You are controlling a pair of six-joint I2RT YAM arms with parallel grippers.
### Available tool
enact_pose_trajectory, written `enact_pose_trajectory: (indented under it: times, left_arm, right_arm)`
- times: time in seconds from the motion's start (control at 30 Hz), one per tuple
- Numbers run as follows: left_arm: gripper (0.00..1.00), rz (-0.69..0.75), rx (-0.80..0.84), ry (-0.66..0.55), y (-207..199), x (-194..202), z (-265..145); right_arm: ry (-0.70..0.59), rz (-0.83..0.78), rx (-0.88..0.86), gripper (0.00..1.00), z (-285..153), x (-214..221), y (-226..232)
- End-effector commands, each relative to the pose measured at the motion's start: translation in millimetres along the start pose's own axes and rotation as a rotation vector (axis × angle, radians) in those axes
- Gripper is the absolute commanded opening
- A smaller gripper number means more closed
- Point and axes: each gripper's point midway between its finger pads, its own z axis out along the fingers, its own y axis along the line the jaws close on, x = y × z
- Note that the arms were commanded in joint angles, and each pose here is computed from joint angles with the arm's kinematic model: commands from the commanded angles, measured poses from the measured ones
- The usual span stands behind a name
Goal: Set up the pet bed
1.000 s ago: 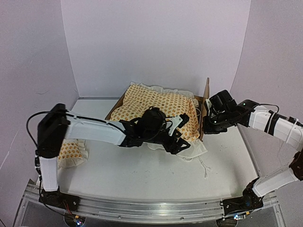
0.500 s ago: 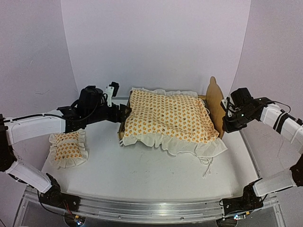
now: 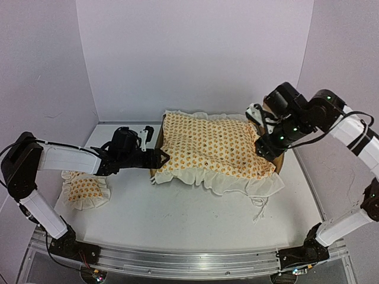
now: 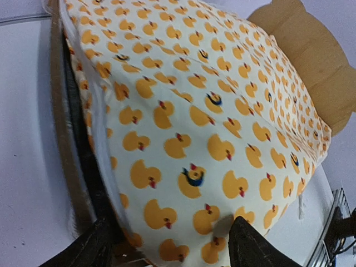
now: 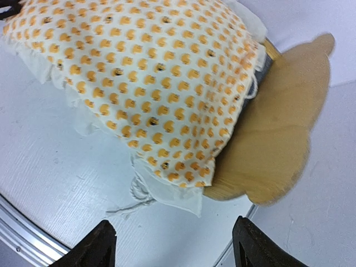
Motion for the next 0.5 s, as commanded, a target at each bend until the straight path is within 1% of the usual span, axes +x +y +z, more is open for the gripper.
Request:
enact_pose_trajectory:
  times: [0.0, 0.13, 0.23, 0.27, 0.3, 0.4, 0.47]
  left_arm:
    - [0.71, 0.038, 0.173, 0.046, -53, 23, 6]
    - [0.69, 0.055, 0.257, 0.074, -106, 47, 0]
    - [0.7, 0.067, 0.31, 0.065, -133, 57, -13]
    - [0.71, 0.076, 0.309, 0.05, -133, 55, -19]
    - [0.73, 0.083, 0.294, 0.01, -130, 46, -28]
    - [0.83, 0.138, 0.27, -0.076, -118, 27, -53]
    - [0.85, 0.17, 0.275, -0.089, -112, 19, -66]
  right_arm:
    - [0.036, -0.111, -0.152, 0.74, 23, -17, 65]
    - [-0.027, -0.004, -0.464, 0.75, 35, -36, 132]
    - [-0.036, 0.019, -0.553, 0.75, 48, -34, 153]
    - [-0.036, 0.013, -0.567, 0.75, 54, -31, 158]
    - [-0.033, 0.007, -0.568, 0.76, 61, -28, 161]
    - [-0.009, -0.024, -0.592, 0.76, 75, -19, 171]
    - [0.01, -0.018, -0.592, 0.76, 81, -17, 173]
